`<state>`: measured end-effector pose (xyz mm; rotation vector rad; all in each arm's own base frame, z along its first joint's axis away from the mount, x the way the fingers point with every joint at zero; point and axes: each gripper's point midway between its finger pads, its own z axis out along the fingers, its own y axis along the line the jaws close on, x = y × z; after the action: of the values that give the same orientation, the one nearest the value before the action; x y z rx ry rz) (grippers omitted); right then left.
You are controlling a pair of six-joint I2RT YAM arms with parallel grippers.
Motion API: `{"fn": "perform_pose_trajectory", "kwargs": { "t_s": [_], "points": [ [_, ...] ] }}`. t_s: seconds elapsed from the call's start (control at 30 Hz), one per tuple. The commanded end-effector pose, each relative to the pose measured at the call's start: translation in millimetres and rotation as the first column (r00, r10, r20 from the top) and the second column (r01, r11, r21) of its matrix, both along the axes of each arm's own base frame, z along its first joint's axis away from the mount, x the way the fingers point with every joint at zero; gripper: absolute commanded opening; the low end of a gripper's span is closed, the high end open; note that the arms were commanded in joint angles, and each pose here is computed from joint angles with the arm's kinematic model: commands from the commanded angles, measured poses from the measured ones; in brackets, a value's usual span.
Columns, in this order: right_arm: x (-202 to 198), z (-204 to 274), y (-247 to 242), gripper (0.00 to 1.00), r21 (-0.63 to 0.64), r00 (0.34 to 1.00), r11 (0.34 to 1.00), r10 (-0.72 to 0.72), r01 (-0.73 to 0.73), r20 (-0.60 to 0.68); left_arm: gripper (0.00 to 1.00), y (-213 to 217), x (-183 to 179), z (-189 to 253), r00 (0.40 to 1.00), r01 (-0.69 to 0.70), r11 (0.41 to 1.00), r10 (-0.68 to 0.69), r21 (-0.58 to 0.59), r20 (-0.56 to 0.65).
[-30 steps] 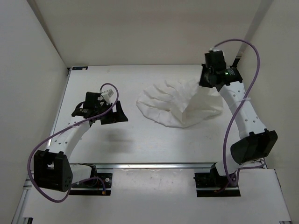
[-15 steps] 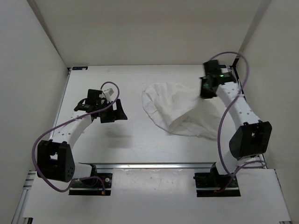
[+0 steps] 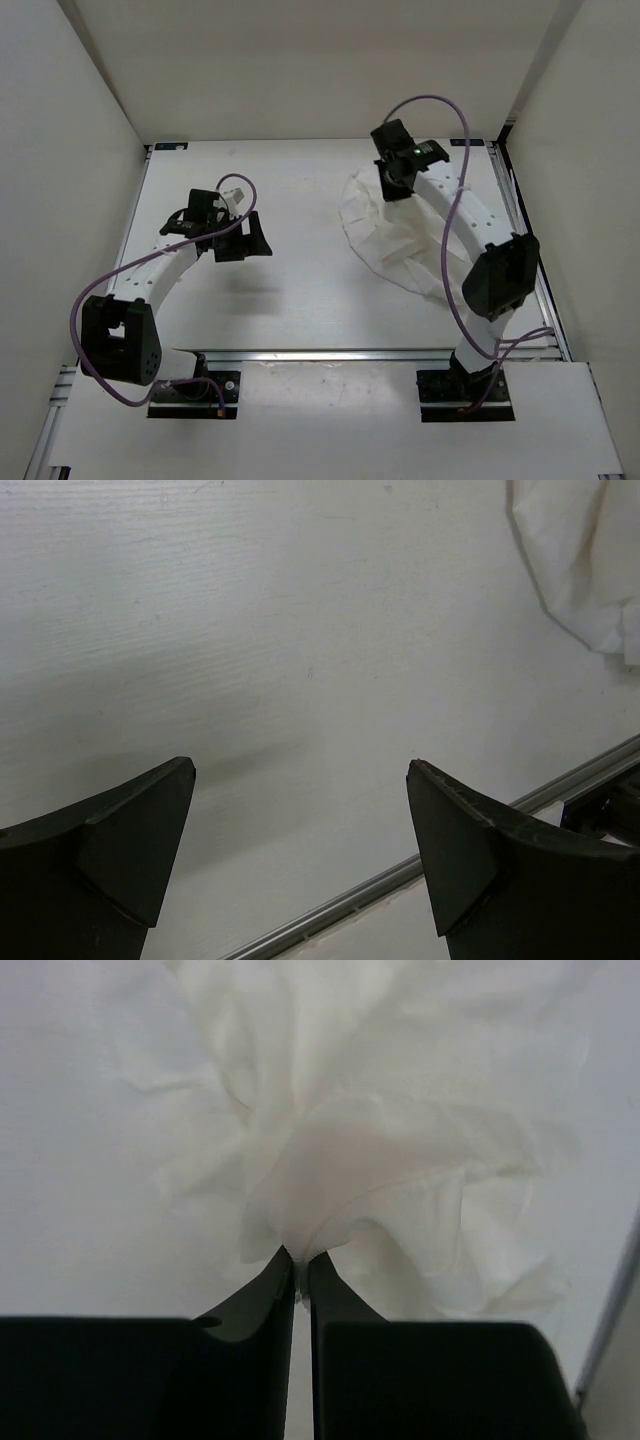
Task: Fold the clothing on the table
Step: Flatten the skirt out
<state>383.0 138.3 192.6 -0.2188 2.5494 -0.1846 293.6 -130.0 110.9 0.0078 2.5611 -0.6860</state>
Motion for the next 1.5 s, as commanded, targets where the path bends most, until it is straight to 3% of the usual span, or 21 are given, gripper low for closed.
{"fn": "perform_pose_trajectory", "kwargs": {
  "t_s": [0.0,0.07,0.13,0.17,0.23,0.33,0.43,0.53,0.57,0.63,0.77,0.93,1.07,1.23,1.47],
  "points": [
    [35.8,69.3,47.8,0.01,0.150,0.975,0.983,0.076,-0.109,0.210,0.98,-2.6,10.9,20.0,0.998,0.019,1.000,-0.019,0.001,0.063],
    [51.6,122.8,66.4,0.00,0.222,0.902,0.951,0.105,-0.214,0.419,0.98,-1.7,12.6,20.9,0.998,0.018,1.000,-0.019,0.010,0.068],
    [40.5,200.0,56.9,0.00,0.265,0.764,0.917,0.062,-0.297,0.642,0.98,-2.5,10.9,17.2,0.998,0.025,0.999,-0.026,0.020,0.060],
    [34.6,224.6,55.7,0.00,0.292,0.710,0.895,0.037,-0.336,0.703,0.98,-2.7,11.6,16.5,0.998,0.025,0.999,-0.026,0.020,0.059],
    [35.2,243.2,33.2,0.00,0.328,0.693,0.896,-0.031,-0.300,0.720,0.98,-4.2,10.0,12.3,0.998,0.030,0.999,-0.031,0.017,0.048],
    [32.1,206.9,7.7,0.00,0.319,0.775,0.929,-0.059,-0.189,0.630,0.98,-7.1,10.8,10.3,0.998,0.038,0.999,-0.038,0.014,0.039],
    [9.4,93.6,-12.7,0.00,0.376,0.936,0.926,-0.119,-0.015,0.331,0.99,-9.5,14.2,7.0,0.999,0.033,0.999,-0.033,-0.005,0.023],
    [-37.6,3.9,-25.4,0.00,0.373,0.981,0.921,-0.160,0.111,0.105,0.98,-16.1,14.8,1.9,0.999,0.041,0.999,-0.041,-0.030,0.004],
    [-49.5,-13.1,-32.9,0.00,0.374,0.982,0.915,-0.184,0.152,0.051,0.98,-16.6,14.6,-0.3,0.999,0.043,0.998,-0.042,-0.038,0.002],
    [-106.8,-76.8,-40.9,0.00,0.330,0.953,0.901,-0.219,0.280,-0.211,0.98,-23.4,13.5,-1.3,0.999,0.051,0.997,-0.052,-0.061,-0.009],
    [-187.0,-126.8,-50.9,0.00,0.184,0.867,0.919,-0.243,0.350,-0.435,0.97,-27.7,14.1,-5.8,0.998,0.059,0.995,-0.061,-0.075,-0.022],
    [-181.1,-119.9,-51.0,0.00,0.203,0.868,0.902,-0.274,0.381,-0.414,0.93,-48.9,22.1,-6.5,0.995,0.092,0.991,-0.095,-0.095,-0.026],
    [-149.6,-98.6,-46.3,0.00,0.267,0.904,0.895,-0.261,0.358,-0.339,0.99,-103.4,37.9,15.1,0.987,0.157,0.948,-0.159,-0.277,0.013],
    [-135.8,-81.7,-52.8,0.00,0.270,0.907,0.889,-0.285,0.371,-0.310,0.99,-131.2,62.3,10.2,0.987,0.155,0.902,-0.156,-0.402,0.030],
    [-158.6,-93.0,-49.8,0.00,0.252,0.899,0.897,-0.264,0.362,-0.349,0.77,-157.5,78.0,-2.9,0.990,0.137,0.847,-0.125,-0.514,0.057]
  ]
}}
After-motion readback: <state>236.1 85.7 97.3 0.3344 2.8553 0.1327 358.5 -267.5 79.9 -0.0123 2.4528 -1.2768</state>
